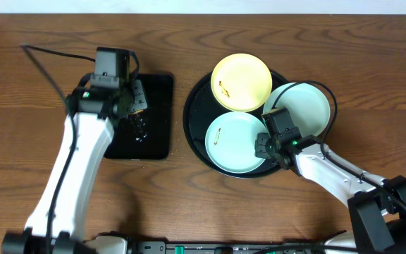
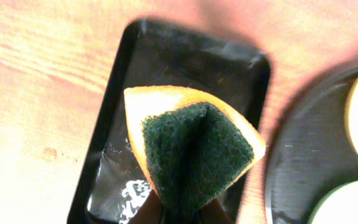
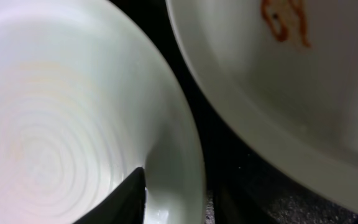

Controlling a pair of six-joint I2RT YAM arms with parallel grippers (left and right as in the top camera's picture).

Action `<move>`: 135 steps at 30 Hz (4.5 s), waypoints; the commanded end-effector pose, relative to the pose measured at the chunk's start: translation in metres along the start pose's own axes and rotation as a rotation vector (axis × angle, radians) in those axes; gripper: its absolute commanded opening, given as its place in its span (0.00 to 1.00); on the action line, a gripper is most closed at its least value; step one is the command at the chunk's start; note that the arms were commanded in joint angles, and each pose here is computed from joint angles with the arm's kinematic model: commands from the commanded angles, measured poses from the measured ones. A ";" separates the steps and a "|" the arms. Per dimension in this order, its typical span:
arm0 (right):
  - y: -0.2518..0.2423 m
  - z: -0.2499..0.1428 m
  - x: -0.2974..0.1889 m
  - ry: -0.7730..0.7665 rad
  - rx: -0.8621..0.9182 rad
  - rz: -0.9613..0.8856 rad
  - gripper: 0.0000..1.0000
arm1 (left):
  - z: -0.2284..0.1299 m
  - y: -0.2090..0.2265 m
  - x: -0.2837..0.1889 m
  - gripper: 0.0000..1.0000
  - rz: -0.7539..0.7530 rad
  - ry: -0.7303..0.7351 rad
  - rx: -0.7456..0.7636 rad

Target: Clean dirty plates on tray and stack at the side

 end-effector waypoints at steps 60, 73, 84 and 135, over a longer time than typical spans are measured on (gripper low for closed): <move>-0.001 -0.003 0.002 0.011 -0.004 -0.016 0.01 | -0.146 -0.147 0.084 0.08 -0.363 0.400 0.503; -0.001 -0.003 0.002 0.011 -0.003 -0.016 0.01 | -0.173 -0.145 0.114 0.07 -0.290 0.446 0.566; -0.001 -0.003 0.002 0.011 -0.007 -0.015 0.01 | -0.194 -0.135 0.141 0.07 -0.228 0.515 0.578; -0.001 -0.003 0.002 0.012 -0.014 -0.011 0.02 | -0.039 -0.126 -0.027 0.07 -0.686 0.391 0.206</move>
Point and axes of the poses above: each gripper's point midway between its finger pads, its own x axis out along the fingers, its own y axis along the line the jaws close on, z = x × y, the point moved 5 cm from there along -x, back along the fingers, and after that the axes turned 13 degrees about -x, right-handed, at the moved point
